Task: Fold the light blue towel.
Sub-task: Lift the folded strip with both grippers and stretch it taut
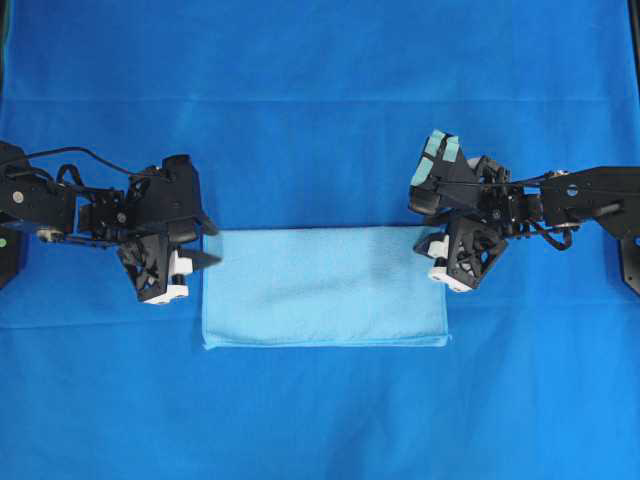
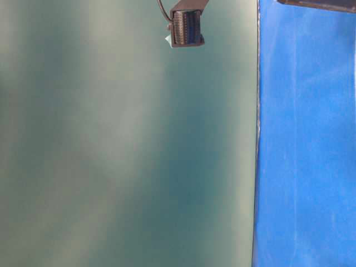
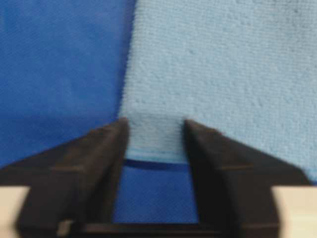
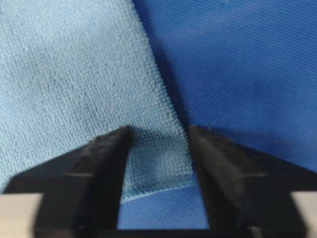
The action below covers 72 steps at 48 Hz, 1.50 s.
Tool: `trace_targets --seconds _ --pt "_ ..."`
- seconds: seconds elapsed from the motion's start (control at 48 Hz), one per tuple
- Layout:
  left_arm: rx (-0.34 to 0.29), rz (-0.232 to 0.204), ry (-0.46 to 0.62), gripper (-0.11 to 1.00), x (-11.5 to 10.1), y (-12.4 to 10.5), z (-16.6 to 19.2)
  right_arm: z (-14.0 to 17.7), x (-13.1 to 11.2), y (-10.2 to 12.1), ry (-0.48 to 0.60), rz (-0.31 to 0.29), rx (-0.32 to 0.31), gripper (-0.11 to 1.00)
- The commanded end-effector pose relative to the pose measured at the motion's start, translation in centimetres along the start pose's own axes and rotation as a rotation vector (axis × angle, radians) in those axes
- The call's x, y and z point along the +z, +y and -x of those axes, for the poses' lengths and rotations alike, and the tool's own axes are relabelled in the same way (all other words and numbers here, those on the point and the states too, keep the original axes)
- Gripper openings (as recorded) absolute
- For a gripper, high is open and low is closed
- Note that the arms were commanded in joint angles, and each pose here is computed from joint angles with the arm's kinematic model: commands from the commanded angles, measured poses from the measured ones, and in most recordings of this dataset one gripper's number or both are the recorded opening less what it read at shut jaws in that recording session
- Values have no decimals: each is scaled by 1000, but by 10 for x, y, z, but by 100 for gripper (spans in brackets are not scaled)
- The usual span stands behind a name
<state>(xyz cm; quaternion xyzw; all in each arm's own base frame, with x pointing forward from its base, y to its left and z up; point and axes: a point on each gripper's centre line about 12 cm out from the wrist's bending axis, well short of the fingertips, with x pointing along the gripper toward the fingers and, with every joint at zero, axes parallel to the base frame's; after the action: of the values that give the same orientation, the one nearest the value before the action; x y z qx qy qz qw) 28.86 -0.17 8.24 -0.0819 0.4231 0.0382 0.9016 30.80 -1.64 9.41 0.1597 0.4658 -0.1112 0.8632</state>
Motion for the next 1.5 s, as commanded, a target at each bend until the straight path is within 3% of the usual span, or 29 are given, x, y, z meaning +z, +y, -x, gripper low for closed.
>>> trace_targets --seconds 0.0,0.125,0.167,0.438,0.583,0.834,1.104,1.479 --pt "-5 5 -16 35 6 -2 2 1 3 3 -11 5 7 46" --pt "-3 11 -13 9 6 -1 2 2 2 3 -7 9 7 9" --pt "-1 13 -12 3 7 0 2 3 2 4 -9 9 8 3" --pt "3 13 6 2 7 0 4 6 4 4 -22 9 13 3" --pt "-1 11 -9 2 19 -2 13 14 9 6 -46 9 22 3" --pt "-8 9 -16 2 43 -7 42 54 30 22 -111 30 45 3" --pt "-27 13 -92 2 67 -12 88 104 44 41 -161 65 76 3" --pt "-55 1 -182 2 83 -19 116 128 49 51 -230 81 126 3"
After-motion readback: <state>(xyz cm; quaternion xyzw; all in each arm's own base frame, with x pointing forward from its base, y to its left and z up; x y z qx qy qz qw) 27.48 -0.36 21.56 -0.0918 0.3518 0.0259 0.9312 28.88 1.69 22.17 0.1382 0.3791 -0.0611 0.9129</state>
